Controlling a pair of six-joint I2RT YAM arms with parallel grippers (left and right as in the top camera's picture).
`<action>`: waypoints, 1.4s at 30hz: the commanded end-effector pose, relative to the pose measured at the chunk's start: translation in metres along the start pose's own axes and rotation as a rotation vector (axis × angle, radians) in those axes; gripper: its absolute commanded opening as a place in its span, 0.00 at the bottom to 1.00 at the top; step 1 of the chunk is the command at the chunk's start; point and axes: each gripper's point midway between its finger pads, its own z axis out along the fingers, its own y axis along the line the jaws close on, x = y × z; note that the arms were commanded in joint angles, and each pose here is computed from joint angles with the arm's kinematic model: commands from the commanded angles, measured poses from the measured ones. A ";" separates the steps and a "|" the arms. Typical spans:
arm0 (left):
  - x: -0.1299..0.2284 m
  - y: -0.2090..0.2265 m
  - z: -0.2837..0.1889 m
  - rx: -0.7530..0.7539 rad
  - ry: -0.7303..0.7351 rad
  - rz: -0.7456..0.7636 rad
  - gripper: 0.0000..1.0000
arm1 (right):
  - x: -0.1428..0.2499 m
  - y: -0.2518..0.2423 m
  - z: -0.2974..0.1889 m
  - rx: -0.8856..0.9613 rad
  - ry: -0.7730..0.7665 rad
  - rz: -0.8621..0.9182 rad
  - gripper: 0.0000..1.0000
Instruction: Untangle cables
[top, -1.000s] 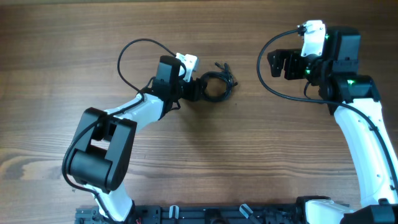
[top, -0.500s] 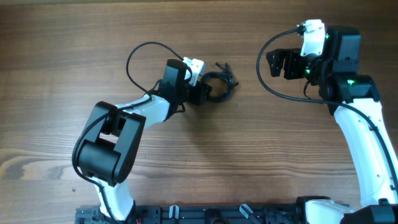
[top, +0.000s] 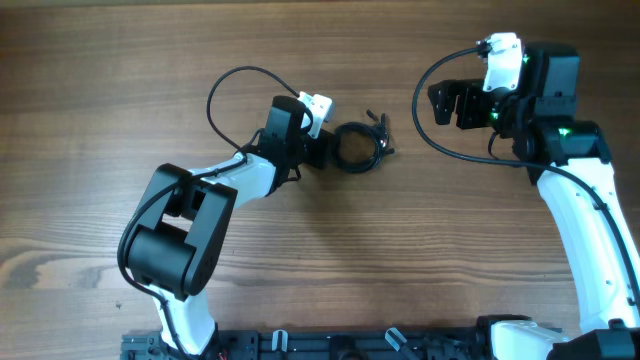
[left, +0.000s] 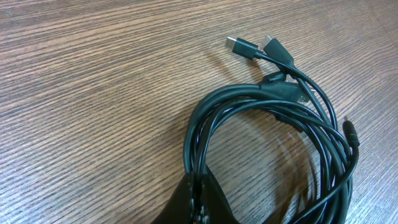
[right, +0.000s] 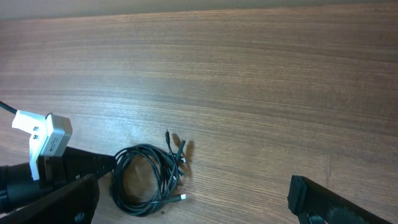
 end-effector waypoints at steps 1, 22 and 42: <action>-0.006 0.004 0.001 -0.022 -0.013 0.008 0.04 | 0.003 0.001 0.003 -0.018 0.017 0.004 1.00; -0.116 0.003 -0.117 -0.124 -0.235 0.021 0.04 | 0.064 0.011 0.061 -0.108 0.268 0.149 1.00; -0.112 -0.002 -0.132 -0.131 -0.217 0.015 0.04 | 0.064 -0.014 0.069 0.075 0.251 0.291 1.00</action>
